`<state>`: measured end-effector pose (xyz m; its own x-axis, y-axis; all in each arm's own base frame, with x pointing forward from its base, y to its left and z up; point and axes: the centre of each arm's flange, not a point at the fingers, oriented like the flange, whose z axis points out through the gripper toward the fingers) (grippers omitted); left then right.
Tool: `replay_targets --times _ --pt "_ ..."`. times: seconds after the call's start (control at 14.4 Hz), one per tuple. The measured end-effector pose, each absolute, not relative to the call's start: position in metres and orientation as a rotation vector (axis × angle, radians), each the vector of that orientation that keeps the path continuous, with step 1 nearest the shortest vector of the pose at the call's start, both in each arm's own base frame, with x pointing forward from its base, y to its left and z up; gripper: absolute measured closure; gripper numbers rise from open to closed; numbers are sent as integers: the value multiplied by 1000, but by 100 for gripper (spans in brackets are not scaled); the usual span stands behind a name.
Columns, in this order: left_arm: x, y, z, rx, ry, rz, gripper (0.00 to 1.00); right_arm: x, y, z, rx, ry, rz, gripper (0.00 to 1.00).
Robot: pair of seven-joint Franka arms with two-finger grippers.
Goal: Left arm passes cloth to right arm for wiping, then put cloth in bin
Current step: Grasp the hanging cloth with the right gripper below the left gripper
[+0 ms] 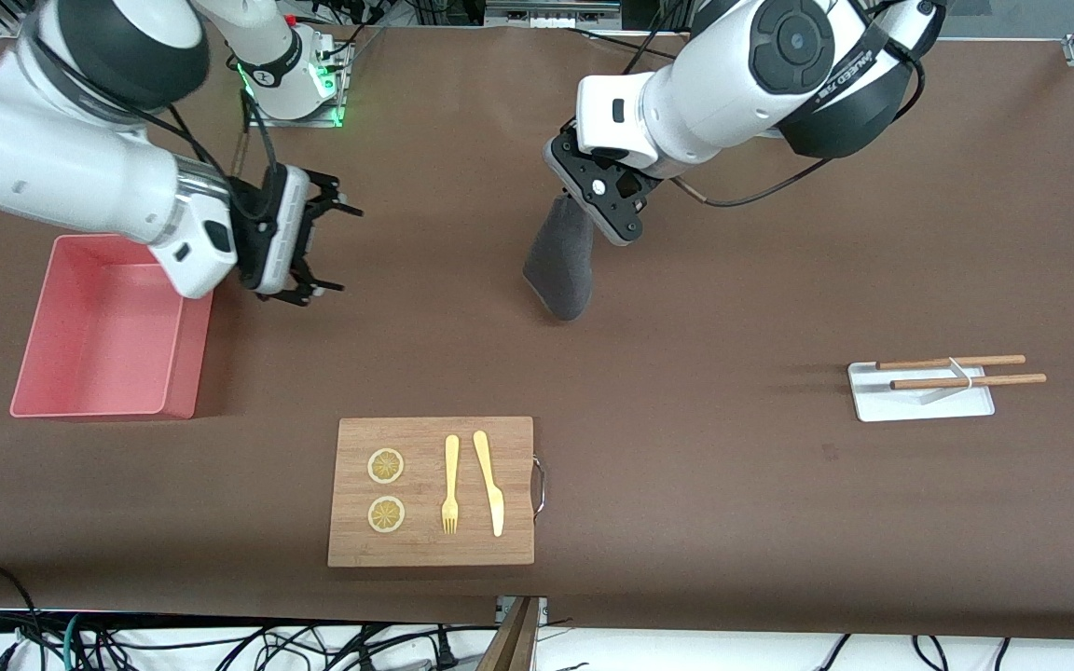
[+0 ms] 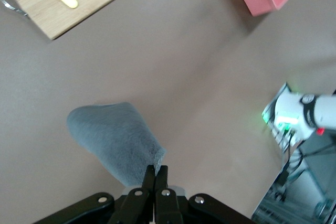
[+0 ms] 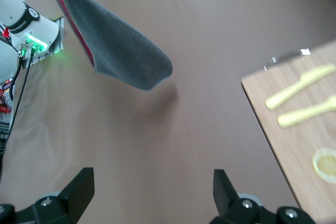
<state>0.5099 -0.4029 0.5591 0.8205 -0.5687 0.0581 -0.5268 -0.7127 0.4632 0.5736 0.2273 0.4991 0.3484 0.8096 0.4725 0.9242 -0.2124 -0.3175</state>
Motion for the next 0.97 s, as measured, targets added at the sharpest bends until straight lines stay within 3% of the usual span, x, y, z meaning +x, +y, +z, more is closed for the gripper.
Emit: replay_targets --times 0.56,0.97 --pt "477 -455 586 2627 -250 -190 98 532 305 398 -1874 -1477 -518 0" --pt "476 -456 586 2641 -100 -226 98 505 325 359 -1820 -1426 -481 0"
